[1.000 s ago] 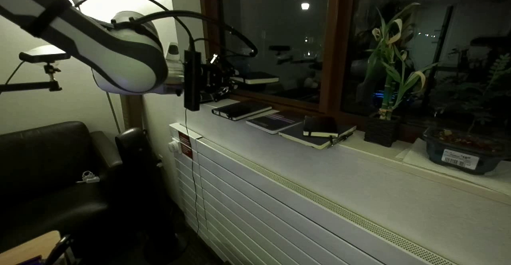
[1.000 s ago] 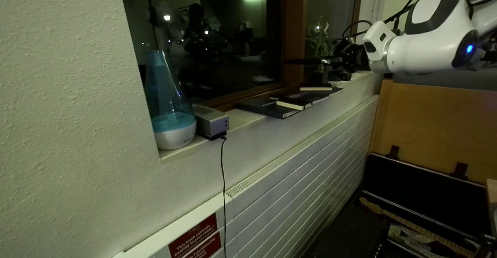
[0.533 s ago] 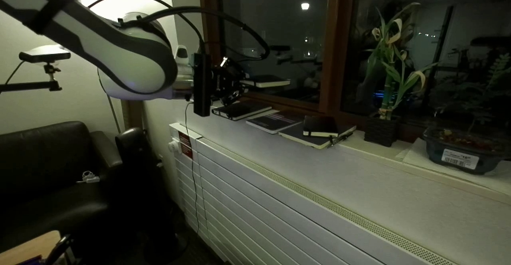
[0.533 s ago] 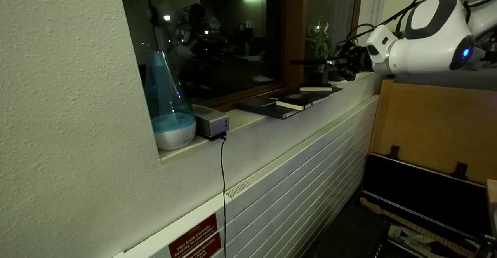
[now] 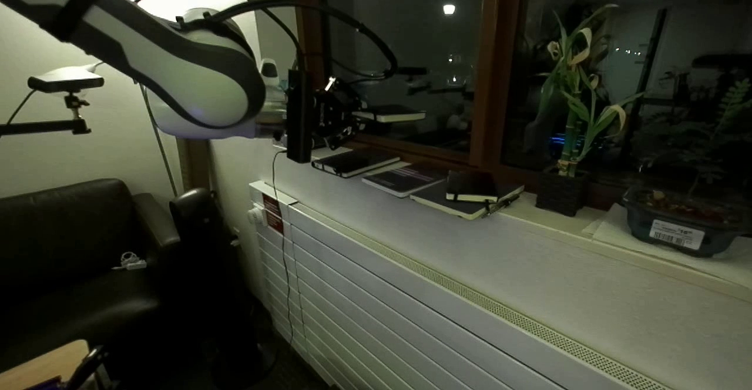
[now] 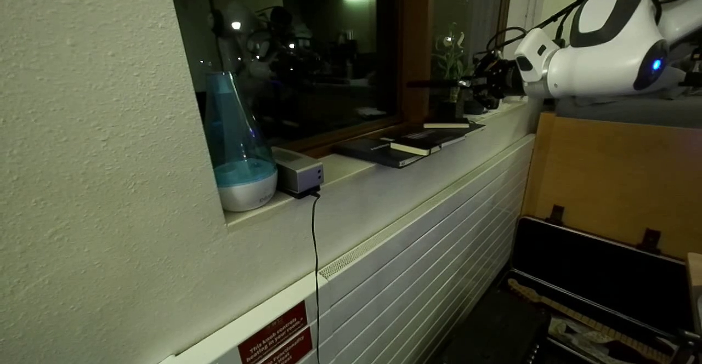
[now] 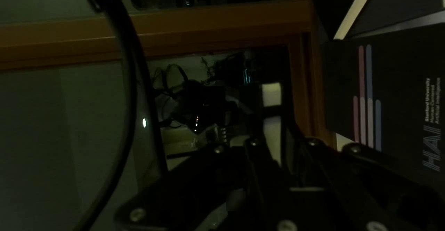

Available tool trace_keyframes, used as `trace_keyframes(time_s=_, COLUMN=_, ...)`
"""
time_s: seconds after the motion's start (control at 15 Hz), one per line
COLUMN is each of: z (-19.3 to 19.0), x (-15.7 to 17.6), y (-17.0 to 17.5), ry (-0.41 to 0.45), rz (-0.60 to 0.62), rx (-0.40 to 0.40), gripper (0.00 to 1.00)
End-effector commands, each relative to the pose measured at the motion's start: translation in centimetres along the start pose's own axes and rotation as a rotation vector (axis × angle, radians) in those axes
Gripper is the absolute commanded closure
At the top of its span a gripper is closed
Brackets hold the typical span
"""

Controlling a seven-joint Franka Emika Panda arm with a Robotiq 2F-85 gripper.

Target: Place the book on the left on top of the second book from the right.

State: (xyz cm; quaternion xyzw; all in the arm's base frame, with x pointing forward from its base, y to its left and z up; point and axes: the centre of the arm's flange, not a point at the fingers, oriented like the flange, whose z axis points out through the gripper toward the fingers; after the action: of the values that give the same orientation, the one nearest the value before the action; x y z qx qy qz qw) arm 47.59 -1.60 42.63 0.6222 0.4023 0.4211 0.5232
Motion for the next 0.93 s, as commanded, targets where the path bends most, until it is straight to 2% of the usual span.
trace_keyframes(time_s=0.0, z=1.2, x=-2.4, y=-1.1, ry=0.024, rz=-0.018, rx=0.024, gripper=0.95)
trace_keyframes(time_s=0.27, z=1.8, x=-1.9, y=-2.4, ry=0.016, rz=-0.027, rx=0.053, gripper=0.95)
trace_keyframes(time_s=0.47, z=1.9, x=-2.2, y=-3.5, ry=-0.007, rz=0.000, rx=0.126, gripper=0.95)
trace_keyframes(time_s=0.87, z=2.6, x=-4.6, y=-5.5, ry=-0.055, rz=0.015, rx=0.207, gripper=0.95)
